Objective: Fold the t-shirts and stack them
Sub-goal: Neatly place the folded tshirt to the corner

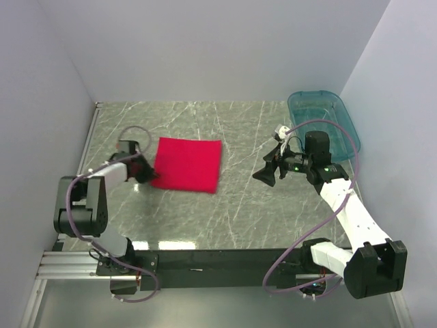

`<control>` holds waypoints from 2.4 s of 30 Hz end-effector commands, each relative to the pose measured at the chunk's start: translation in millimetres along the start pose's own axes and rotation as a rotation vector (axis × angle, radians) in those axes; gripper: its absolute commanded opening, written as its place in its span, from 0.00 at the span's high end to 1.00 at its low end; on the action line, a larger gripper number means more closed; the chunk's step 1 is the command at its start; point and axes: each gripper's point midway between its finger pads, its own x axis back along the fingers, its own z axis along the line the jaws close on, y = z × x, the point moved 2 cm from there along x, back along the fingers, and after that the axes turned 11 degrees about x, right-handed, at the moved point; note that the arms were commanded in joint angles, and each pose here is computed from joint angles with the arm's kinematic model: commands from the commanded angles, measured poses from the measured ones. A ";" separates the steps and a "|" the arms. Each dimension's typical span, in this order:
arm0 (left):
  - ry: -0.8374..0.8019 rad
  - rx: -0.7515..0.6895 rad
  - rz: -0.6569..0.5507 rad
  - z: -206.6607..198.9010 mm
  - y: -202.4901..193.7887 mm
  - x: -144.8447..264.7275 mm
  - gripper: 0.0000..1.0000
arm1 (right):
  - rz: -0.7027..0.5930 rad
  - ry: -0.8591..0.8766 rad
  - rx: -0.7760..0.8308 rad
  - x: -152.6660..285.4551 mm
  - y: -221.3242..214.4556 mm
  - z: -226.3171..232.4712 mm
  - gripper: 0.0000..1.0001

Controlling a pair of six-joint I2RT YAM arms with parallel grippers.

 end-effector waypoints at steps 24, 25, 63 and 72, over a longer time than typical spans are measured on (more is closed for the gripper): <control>0.669 0.112 -0.414 135.3 255.6 88.0 0.66 | -0.026 0.028 0.039 6.8 19.7 1.3 0.06; 0.625 0.118 -0.474 119.1 264.7 106.3 0.49 | -0.017 0.023 0.036 6.7 17.8 0.2 0.06; -0.522 -0.656 -0.482 -75.8 -14.5 279.7 0.01 | -0.016 -1.357 -0.254 200.4 -14.8 -45.4 0.00; -0.520 -0.649 -0.492 -75.8 -13.2 280.3 0.01 | 0.023 -1.367 -0.227 202.9 -16.7 -48.1 0.02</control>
